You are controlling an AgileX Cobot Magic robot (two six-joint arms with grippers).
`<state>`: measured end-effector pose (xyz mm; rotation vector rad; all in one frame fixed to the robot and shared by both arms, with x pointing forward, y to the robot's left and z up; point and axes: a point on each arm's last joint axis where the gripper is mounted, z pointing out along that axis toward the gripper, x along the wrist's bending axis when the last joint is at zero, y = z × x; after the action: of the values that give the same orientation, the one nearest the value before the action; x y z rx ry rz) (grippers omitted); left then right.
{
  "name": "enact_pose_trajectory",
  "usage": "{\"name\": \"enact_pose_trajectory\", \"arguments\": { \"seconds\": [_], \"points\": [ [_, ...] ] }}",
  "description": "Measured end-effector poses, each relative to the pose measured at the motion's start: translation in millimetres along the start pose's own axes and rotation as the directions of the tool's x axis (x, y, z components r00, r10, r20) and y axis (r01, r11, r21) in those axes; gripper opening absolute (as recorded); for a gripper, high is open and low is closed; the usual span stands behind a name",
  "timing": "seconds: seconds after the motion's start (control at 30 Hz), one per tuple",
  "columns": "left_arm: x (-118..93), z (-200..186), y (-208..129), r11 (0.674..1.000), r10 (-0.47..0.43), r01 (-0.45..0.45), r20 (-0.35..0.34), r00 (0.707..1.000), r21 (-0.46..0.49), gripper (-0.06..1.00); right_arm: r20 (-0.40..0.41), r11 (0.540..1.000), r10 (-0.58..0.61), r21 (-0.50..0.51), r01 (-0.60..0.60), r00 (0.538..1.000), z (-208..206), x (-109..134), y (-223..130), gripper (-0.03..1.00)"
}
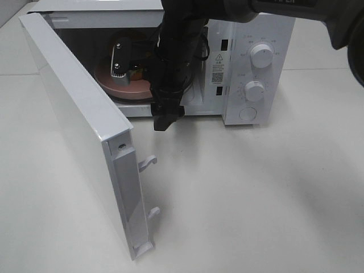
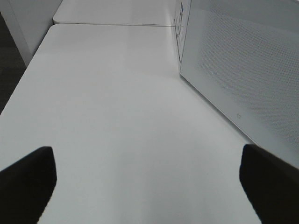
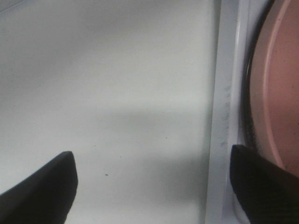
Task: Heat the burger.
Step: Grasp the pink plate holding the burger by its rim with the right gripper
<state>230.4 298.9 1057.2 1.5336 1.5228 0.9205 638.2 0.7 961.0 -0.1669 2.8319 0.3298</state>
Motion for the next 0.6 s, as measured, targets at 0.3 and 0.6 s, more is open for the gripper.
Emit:
{"name": "enact_pose_trajectory", "arguments": {
  "seconds": [0.3,0.6],
  "points": [
    [0.0,0.0,0.0,1.000,0.000,0.000,0.000,1.000,0.000,0.99,0.040,1.000,-0.001,-0.023,0.002,0.999,3.1,-11.6,6.6,0.82],
    [0.0,0.0,0.0,1.000,0.000,0.000,0.000,1.000,0.000,0.99,0.097,0.999,0.001,-0.054,0.004,0.995,2.6,-16.7,9.4,0.80]
  ]
}}
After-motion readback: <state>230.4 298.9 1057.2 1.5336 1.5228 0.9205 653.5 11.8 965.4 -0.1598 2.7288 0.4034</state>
